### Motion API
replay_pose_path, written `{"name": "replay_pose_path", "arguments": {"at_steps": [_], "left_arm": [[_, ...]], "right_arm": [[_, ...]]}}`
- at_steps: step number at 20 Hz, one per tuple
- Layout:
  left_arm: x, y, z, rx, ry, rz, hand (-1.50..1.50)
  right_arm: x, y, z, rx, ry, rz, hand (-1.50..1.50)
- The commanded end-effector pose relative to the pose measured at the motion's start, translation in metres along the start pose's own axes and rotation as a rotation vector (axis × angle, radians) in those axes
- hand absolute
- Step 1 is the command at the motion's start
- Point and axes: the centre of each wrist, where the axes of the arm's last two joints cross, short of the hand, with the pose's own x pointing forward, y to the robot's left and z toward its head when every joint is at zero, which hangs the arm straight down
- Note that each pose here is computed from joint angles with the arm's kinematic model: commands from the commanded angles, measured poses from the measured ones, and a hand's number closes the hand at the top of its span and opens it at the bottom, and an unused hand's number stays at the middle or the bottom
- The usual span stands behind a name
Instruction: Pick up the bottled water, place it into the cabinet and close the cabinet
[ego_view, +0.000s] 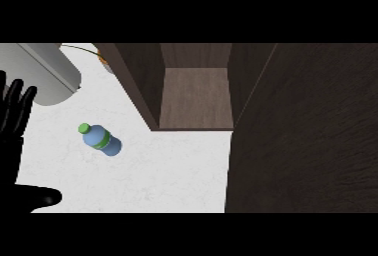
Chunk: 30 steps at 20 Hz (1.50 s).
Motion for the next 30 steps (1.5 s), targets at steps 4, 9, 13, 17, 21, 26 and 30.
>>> {"name": "replay_pose_path", "arguments": {"at_steps": [4,9,13,17,21,26,30], "left_arm": [[0.044,0.036,0.012,0.036,0.071,0.079,-1.50],[0.076,0.032,0.030,0.051,0.075,0.077,-1.50],[0.091,0.031,0.033,0.061,0.124,0.088,-1.50],[0.081,0.045,0.022,0.088,0.110,0.077,-1.50],[0.097,0.048,0.034,0.082,0.131,0.076,-1.50],[0.095,0.051,0.039,0.082,0.136,0.044,-1.50],[0.074,0.058,0.038,0.094,0.159,0.025,-1.50]], "right_arm": [[0.028,0.031,0.021,0.085,0.046,-0.091,-1.50],[0.054,0.038,0.014,0.085,0.052,-0.086,-1.50],[0.060,0.055,0.028,0.073,0.042,-0.082,-1.50],[0.074,0.068,0.023,0.061,0.027,-0.093,-1.50],[0.082,0.060,0.032,0.072,0.058,-0.082,-1.50],[0.086,0.059,0.033,0.053,0.033,-0.081,-1.50],[0.077,0.066,0.026,0.058,0.032,-0.075,-1.50]]}}
